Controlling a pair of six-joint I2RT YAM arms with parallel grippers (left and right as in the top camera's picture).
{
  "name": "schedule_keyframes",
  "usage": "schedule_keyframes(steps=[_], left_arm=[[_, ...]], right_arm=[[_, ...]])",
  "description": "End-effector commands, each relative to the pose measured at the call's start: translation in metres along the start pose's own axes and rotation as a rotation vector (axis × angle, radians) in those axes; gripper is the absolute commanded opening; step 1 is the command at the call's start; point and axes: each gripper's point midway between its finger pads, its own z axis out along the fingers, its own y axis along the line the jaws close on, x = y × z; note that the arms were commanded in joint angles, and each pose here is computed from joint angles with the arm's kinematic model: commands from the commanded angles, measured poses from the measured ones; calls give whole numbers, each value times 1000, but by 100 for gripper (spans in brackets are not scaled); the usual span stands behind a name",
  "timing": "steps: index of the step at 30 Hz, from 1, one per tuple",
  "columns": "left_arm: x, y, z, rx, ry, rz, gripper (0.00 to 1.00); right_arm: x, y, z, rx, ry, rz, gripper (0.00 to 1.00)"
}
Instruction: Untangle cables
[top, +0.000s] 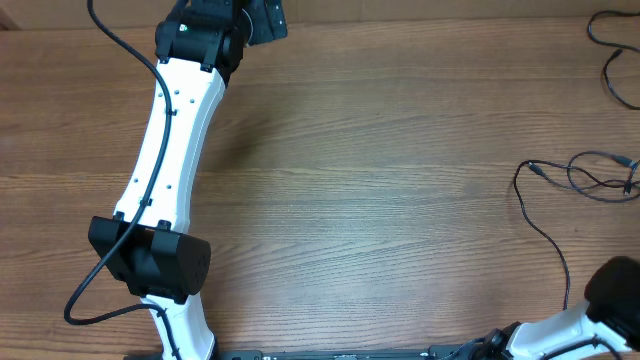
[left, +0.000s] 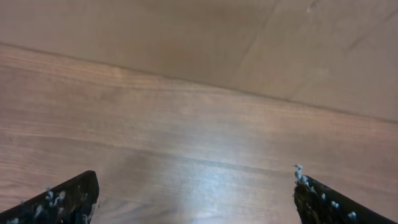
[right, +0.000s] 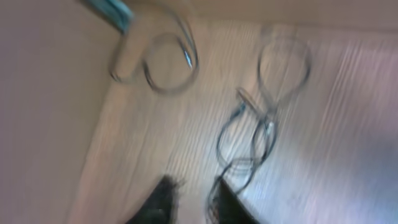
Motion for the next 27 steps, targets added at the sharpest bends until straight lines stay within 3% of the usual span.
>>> schedule_keyframes(steps=[1,2,3,14,27], left_arm=[[3,-7,-7,29,16,13,100],[5,-6,-7,25,25,15,100],[7,-5,-7,22,32,16,100],[25,3,-9,-9,107,29,100],[38,8,-10,-30,159,38,100]], right_arm=[[41,-9,66,62,176,127,62],[49,-14,83,78,201,135,74],[56,-18,98,94,222,150,100],[108,-57,188,144,274,204,100],[96,-76,207,205,182,179,100]])
